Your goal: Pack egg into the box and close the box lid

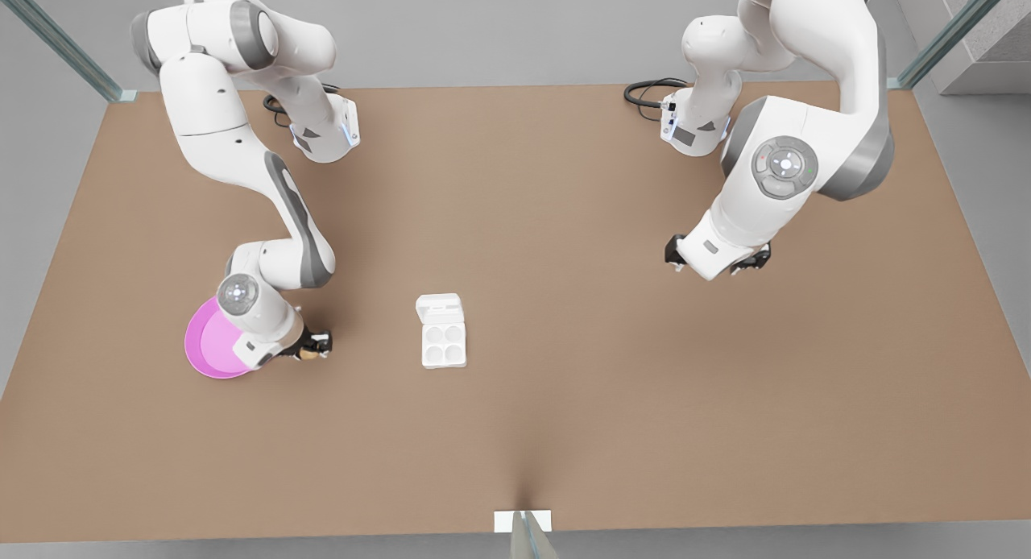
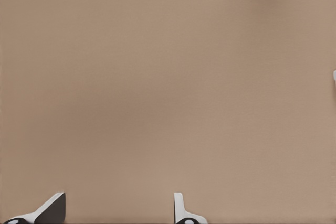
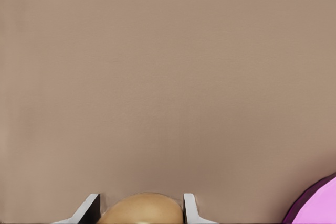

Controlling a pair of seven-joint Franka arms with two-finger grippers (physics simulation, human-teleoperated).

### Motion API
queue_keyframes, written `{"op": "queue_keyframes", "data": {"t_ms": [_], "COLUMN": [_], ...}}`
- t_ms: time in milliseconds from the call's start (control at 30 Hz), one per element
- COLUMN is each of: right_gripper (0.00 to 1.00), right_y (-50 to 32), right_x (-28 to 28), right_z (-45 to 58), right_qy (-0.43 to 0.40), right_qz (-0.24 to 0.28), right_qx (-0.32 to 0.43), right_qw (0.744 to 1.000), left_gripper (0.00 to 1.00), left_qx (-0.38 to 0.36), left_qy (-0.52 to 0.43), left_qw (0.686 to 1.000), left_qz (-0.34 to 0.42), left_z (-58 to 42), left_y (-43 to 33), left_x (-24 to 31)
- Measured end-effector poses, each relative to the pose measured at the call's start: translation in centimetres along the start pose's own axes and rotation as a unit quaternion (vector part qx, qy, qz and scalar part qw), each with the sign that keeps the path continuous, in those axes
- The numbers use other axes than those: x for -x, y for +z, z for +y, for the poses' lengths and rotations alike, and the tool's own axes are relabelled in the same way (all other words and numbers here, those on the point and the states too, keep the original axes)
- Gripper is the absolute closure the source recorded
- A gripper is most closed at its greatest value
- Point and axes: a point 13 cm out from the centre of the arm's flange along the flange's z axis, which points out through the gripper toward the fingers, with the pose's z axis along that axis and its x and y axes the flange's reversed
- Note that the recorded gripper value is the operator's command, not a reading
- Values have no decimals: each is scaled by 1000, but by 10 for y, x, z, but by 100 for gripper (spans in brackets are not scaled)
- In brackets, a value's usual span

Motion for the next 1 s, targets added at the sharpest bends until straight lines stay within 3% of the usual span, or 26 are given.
{"op": "queue_keyframes", "data": {"t_ms": [500,1000], "right_gripper": [44,43], "right_y": [-18,-4], "right_x": [35,-26], "right_z": [155,267], "right_qy": [16,41], "right_qz": [2,53], "right_qx": [13,-2], "right_qw": [1000,998], "left_gripper": [0,0], "left_qx": [3,4], "left_qy": [-9,-20], "left_qw": [1000,1000], "left_qz": [7,8], "left_z": [2,13], "left_y": [3,1], "left_x": [-3,-3]}}
